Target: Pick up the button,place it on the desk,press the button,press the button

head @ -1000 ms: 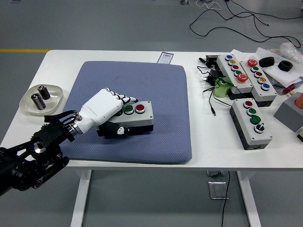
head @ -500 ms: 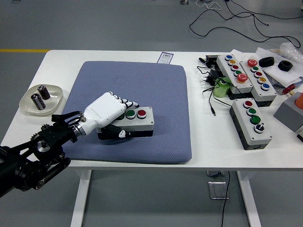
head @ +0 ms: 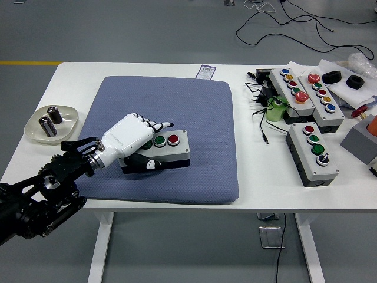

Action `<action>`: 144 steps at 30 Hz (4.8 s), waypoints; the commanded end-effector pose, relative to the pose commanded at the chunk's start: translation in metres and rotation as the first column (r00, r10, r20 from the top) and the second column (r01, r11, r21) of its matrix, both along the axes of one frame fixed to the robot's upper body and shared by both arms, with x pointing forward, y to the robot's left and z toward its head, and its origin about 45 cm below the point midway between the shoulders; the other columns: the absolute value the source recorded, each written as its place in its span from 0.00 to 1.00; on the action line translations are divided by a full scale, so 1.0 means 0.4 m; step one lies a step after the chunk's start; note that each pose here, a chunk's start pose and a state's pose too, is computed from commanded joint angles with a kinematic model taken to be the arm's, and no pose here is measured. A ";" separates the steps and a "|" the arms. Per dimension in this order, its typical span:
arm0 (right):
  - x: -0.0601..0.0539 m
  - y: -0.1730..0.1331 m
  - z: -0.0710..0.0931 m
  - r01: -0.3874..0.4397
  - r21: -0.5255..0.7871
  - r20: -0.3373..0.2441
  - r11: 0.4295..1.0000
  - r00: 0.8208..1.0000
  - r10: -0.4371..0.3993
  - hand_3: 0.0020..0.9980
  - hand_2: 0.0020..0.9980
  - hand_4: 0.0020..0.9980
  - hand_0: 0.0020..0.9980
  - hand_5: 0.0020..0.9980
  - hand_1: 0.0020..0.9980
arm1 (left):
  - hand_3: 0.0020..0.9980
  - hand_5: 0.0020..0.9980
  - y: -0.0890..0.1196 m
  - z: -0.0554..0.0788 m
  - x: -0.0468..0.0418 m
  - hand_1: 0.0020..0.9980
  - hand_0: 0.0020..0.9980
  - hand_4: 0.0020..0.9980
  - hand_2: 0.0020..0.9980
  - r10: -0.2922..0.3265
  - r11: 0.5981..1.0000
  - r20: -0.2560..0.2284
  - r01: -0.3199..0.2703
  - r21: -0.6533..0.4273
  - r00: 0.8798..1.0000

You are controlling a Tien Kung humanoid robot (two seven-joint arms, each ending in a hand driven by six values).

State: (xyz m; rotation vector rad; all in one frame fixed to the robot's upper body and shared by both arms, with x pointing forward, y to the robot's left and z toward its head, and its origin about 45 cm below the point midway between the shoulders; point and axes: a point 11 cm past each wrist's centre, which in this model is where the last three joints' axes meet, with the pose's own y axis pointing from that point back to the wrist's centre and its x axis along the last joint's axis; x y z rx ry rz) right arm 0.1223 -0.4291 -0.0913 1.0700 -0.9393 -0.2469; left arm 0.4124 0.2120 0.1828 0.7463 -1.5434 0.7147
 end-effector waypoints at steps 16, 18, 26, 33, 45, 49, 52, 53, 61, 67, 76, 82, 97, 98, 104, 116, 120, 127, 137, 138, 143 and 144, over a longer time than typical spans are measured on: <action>0.001 -0.006 0.003 0.005 -0.004 0.006 1.000 1.000 -0.005 0.62 0.68 0.31 0.67 0.17 0.66 | 1.00 0.69 0.006 0.163 -0.057 0.89 0.88 0.99 0.98 0.088 0.972 0.121 -0.059 -0.228 0.989; 0.001 -0.008 0.004 0.006 -0.006 0.007 1.000 1.000 -0.006 0.62 0.68 0.31 0.67 0.17 0.66 | 1.00 0.69 -0.013 0.218 -0.078 0.89 0.88 0.99 0.98 0.090 0.954 0.212 -0.023 -0.298 0.973; 0.002 -0.008 0.003 0.012 -0.003 0.008 1.000 1.000 -0.011 0.62 0.68 0.31 0.67 0.17 0.66 | 0.58 1.00 -0.064 0.306 -0.119 0.00 0.00 0.77 0.02 0.099 0.897 0.262 0.028 -0.441 0.960; 0.000 -0.006 0.002 0.007 -0.004 0.004 1.000 1.000 -0.007 0.62 0.68 0.31 0.67 0.17 0.66 | 0.58 1.00 -0.070 0.229 -0.091 0.00 0.00 0.73 0.00 0.132 0.902 -0.028 -0.132 -0.411 0.991; -0.009 -0.005 0.000 0.006 -0.004 -0.003 1.000 1.000 -0.006 0.62 0.68 0.31 0.67 0.17 0.66 | 0.61 1.00 -0.071 0.098 -0.089 0.00 0.00 0.70 0.00 0.193 0.960 -0.263 -0.238 -0.149 0.945; -0.009 -0.005 -0.001 0.007 -0.003 -0.002 1.000 1.000 -0.007 0.62 0.68 0.31 0.67 0.17 0.66 | 0.62 0.99 -0.063 0.090 -0.086 0.00 0.00 0.70 0.00 0.205 0.958 -0.269 -0.249 -0.143 0.941; -0.008 -0.004 -0.001 0.006 -0.003 -0.002 1.000 1.000 -0.006 0.62 0.68 0.31 0.67 0.17 0.66 | 0.62 0.99 -0.057 0.090 -0.084 0.00 0.00 0.70 0.00 0.213 0.957 -0.262 -0.255 -0.140 0.941; -0.008 -0.004 -0.001 0.006 -0.002 -0.002 1.000 1.000 -0.006 0.62 0.68 0.31 0.67 0.17 0.66 | 0.62 0.99 -0.054 0.092 -0.083 0.00 0.00 0.70 0.00 0.218 0.955 -0.259 -0.260 -0.142 0.941; -0.004 -0.004 0.001 0.006 -0.002 0.002 1.000 1.000 -0.006 0.62 0.68 0.31 0.67 0.17 0.66 | 0.59 0.98 -0.043 0.098 -0.083 0.00 0.00 0.69 0.00 0.228 0.955 -0.251 -0.266 -0.131 0.941; -0.001 -0.006 0.002 0.004 -0.003 0.003 1.000 1.000 -0.004 0.62 0.68 0.31 0.67 0.17 0.66 | 0.57 0.98 -0.048 0.086 -0.092 0.00 0.00 0.69 0.00 0.220 0.958 -0.256 -0.258 -0.124 0.941; 0.003 -0.005 0.003 0.005 -0.003 0.007 1.000 1.000 -0.005 0.62 0.68 0.31 0.67 0.17 0.66 | 0.55 0.98 -0.042 0.074 -0.087 0.00 0.00 0.69 0.00 0.235 0.959 -0.274 -0.268 -0.091 0.933; 0.005 -0.005 0.003 0.005 -0.003 0.007 1.000 1.000 -0.005 0.62 0.68 0.31 0.67 0.17 0.66 | 0.53 0.98 -0.038 0.073 -0.083 0.00 0.00 0.69 0.00 0.245 0.958 -0.278 -0.276 -0.078 0.929; 0.004 -0.006 0.003 0.006 -0.003 0.007 1.000 1.000 -0.006 0.62 0.68 0.31 0.67 0.17 0.66 | 0.52 0.98 -0.035 0.069 -0.083 0.00 0.00 0.69 0.00 0.250 0.959 -0.294 -0.278 -0.058 0.923; 0.004 -0.006 0.003 0.007 -0.003 0.007 1.000 1.000 -0.007 0.62 0.68 0.31 0.67 0.17 0.66 | 0.52 0.98 -0.036 0.075 -0.082 0.00 0.00 0.69 0.00 0.248 0.958 -0.285 -0.279 -0.071 0.926; 0.004 -0.006 0.003 0.006 -0.003 0.007 1.000 1.000 -0.006 0.62 0.68 0.31 0.67 0.17 0.66 | 0.56 1.00 -0.055 0.122 -0.081 0.00 0.00 0.69 0.00 0.208 0.945 -0.224 -0.254 -0.204 0.952; 0.001 -0.004 0.002 0.007 -0.001 0.003 1.000 1.000 -0.007 0.62 0.68 0.31 0.67 0.17 0.66 | 0.57 1.00 -0.098 0.105 -0.085 0.00 0.00 0.68 0.00 0.154 0.958 -0.257 -0.208 -0.197 0.954; 0.000 -0.004 0.001 0.002 -0.002 0.000 1.000 1.000 -0.002 0.62 0.68 0.31 0.67 0.17 0.66 | 0.57 1.00 -0.100 0.096 -0.079 0.00 0.00 0.68 0.00 0.158 0.959 -0.254 -0.210 -0.192 0.954; -0.003 -0.004 0.001 0.002 -0.002 -0.003 1.000 1.000 -0.002 0.62 0.68 0.31 0.67 0.17 0.66 | 0.57 1.00 -0.100 0.083 -0.074 0.00 0.00 0.68 0.00 0.165 0.963 -0.263 -0.212 -0.165 0.951; -0.003 -0.003 0.000 0.002 -0.001 -0.003 1.000 1.000 -0.002 0.62 0.68 0.31 0.67 0.17 0.66 | 0.57 1.00 -0.095 0.047 -0.078 0.00 0.00 0.68 0.00 0.180 0.970 -0.297 -0.220 -0.106 0.938; -0.003 -0.003 0.000 0.002 -0.001 -0.003 1.000 1.000 -0.002 0.62 0.68 0.31 0.67 0.17 0.66 | 0.57 1.00 -0.094 0.047 -0.078 0.00 0.00 0.68 0.00 0.181 0.969 -0.297 -0.221 -0.106 0.937; -0.001 -0.003 0.001 0.002 -0.001 -0.001 1.000 1.000 -0.002 0.62 0.68 0.31 0.67 0.17 0.66 | 0.57 1.00 -0.085 0.065 -0.072 0.00 0.00 0.68 0.00 0.189 0.963 -0.275 -0.233 -0.137 0.943; -0.001 -0.003 0.001 0.002 -0.001 -0.001 1.000 1.000 -0.002 0.62 0.68 0.31 0.67 0.17 0.66 | 0.57 1.00 -0.082 0.072 -0.071 0.00 0.00 0.68 0.00 0.191 0.960 -0.269 -0.237 -0.150 0.944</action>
